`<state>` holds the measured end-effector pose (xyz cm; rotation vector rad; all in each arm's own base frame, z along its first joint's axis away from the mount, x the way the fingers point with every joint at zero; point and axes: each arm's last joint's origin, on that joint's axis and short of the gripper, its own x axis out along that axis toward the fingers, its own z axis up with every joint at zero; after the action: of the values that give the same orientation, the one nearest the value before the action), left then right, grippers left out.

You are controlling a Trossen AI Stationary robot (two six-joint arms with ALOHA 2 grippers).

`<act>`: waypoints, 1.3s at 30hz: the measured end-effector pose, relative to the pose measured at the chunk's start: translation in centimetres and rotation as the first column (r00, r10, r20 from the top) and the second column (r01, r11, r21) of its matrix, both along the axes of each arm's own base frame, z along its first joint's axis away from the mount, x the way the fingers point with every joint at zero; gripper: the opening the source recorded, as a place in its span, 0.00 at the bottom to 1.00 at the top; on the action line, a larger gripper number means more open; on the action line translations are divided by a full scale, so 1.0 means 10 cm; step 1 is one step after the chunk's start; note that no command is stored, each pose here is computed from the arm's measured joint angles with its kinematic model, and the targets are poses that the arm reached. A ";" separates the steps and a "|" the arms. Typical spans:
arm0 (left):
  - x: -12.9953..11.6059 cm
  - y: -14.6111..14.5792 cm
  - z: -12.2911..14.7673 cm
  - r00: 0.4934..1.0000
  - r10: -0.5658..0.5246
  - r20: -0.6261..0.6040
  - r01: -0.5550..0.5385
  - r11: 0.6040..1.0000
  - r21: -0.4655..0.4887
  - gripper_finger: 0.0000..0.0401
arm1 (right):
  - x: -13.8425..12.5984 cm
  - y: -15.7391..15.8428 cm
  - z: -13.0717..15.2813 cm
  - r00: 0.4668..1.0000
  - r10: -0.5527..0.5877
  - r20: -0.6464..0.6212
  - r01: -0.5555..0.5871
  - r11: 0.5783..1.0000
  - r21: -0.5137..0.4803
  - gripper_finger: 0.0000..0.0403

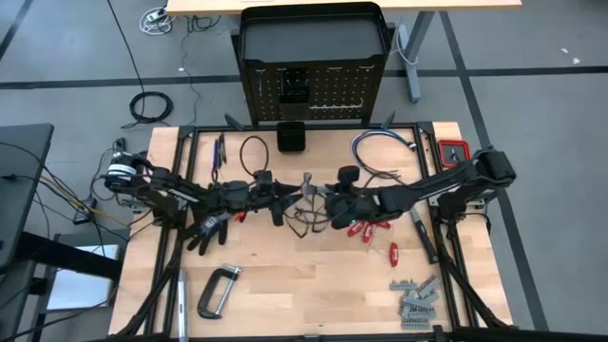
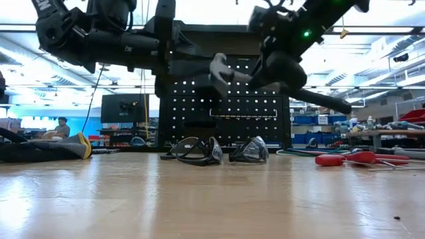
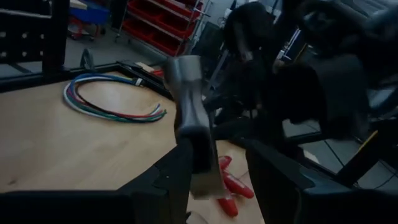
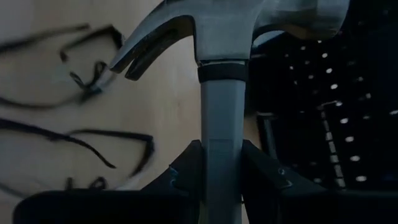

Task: Hang tools onto peg board
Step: Hang the gray hammer on the peg board

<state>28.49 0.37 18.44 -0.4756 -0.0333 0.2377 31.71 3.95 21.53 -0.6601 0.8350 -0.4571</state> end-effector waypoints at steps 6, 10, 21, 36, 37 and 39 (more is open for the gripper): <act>-0.02 0.10 -0.08 0.998 0.033 -0.060 -0.035 0.998 -0.044 0.42 | 0.05 0.05 -0.05 0.998 0.011 -0.065 -0.017 0.995 -0.099 0.22; -0.02 0.15 -0.08 0.997 0.056 -0.055 -0.059 0.997 -0.052 0.52 | 0.06 0.06 -0.03 0.998 0.020 -0.061 -0.026 0.995 -0.100 0.22; 0.00 0.23 -0.05 0.998 0.042 -0.042 -0.044 0.998 -0.047 0.66 | 0.10 0.06 0.06 0.997 0.056 -0.053 -0.065 0.979 -0.194 0.22; 0.08 0.32 0.15 0.996 -0.058 0.069 0.059 0.998 -0.014 0.66 | 0.16 0.10 0.16 0.994 0.100 -0.054 -0.111 0.945 -0.308 0.22; 0.09 0.32 0.15 0.996 -0.060 0.065 0.060 0.998 -0.010 0.66 | 0.16 0.10 0.16 0.993 0.100 -0.054 -0.112 0.945 -0.309 0.22; 0.09 0.32 0.14 0.997 -0.060 0.046 0.060 0.998 -0.001 0.66 | 0.16 0.10 0.17 0.994 0.096 -0.045 -0.105 0.945 -0.310 0.22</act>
<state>29.42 3.56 19.83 -0.4841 -0.0637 0.1676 33.31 4.92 23.24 -1.0007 0.7587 -0.4926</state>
